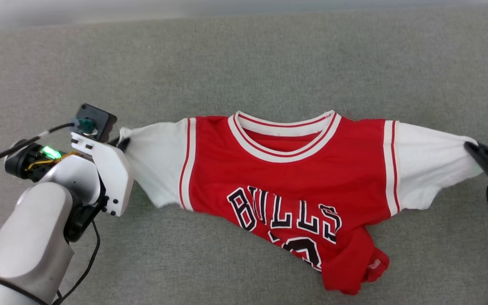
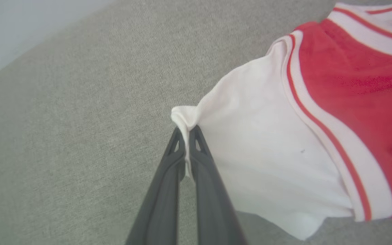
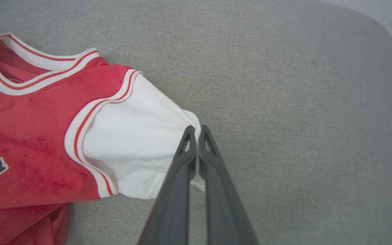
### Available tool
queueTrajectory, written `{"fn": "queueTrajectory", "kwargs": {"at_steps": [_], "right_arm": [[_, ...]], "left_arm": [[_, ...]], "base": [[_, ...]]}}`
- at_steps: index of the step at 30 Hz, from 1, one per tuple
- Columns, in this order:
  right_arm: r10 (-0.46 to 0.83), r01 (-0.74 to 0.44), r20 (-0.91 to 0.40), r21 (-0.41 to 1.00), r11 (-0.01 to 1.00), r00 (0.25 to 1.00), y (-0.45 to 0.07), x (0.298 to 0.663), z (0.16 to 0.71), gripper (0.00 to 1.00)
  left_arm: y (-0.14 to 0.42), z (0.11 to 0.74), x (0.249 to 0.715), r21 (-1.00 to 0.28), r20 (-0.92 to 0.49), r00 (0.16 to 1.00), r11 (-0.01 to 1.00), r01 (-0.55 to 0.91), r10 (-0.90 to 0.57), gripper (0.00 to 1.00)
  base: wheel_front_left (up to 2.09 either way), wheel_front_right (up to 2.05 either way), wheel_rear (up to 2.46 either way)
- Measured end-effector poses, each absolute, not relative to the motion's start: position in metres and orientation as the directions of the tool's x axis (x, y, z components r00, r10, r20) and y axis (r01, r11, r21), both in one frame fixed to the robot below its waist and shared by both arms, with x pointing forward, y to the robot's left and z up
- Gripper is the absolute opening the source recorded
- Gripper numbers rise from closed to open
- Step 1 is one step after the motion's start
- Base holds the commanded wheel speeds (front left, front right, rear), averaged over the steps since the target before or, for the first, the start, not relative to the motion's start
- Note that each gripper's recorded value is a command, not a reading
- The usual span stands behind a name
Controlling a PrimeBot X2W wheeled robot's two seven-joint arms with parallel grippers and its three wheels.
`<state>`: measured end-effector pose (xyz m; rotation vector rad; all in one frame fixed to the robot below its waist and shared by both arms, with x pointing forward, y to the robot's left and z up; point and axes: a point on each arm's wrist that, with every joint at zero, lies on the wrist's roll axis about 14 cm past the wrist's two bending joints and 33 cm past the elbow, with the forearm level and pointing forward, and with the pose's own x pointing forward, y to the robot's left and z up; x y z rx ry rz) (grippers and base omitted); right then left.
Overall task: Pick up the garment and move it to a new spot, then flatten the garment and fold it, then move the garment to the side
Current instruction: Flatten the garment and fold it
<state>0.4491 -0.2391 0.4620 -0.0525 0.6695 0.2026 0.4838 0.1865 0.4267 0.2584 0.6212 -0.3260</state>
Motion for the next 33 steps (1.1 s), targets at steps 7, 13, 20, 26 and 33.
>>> {"fn": "queueTrajectory", "kwargs": {"at_steps": [7, 13, 20, 26, 33], "right_arm": [[0.143, -0.221, -0.454, -0.122, 0.968, 0.879, -0.246, 0.455, 0.534, 0.00], [0.149, -0.209, -0.271, -0.207, 0.956, 0.951, -0.245, 0.448, 0.611, 0.00], [0.160, -0.167, -0.049, -0.259, 0.951, 0.986, -0.246, 0.430, 0.700, 0.00], [0.148, -0.120, 0.073, -0.298, 0.947, 0.986, -0.255, 0.421, 0.748, 0.00], [0.167, -0.112, 0.148, -0.322, 0.940, 0.975, -0.256, 0.437, 0.772, 0.00]], "left_arm": [[0.184, 0.519, 0.482, 0.197, -0.322, 0.916, 0.929, 0.314, -0.242, 0.00], [0.188, 0.608, 0.463, 0.246, -0.074, 0.969, 0.937, 0.247, -0.236, 0.00], [0.191, 0.701, 0.432, 0.279, 0.185, 0.956, 0.945, 0.172, -0.229, 0.00], [0.194, 0.754, 0.417, 0.255, 0.338, 0.916, 0.958, 0.131, -0.215, 0.00], [0.197, 0.788, 0.430, 0.246, 0.422, 0.880, 0.962, 0.121, -0.218, 0.00]], "base": [[0.00, 0.00, 0.00], [0.00, 0.00, 0.00], [0.00, 0.00, 0.00], [0.00, 0.00, 0.00], [0.00, 0.00, 0.00]]}}
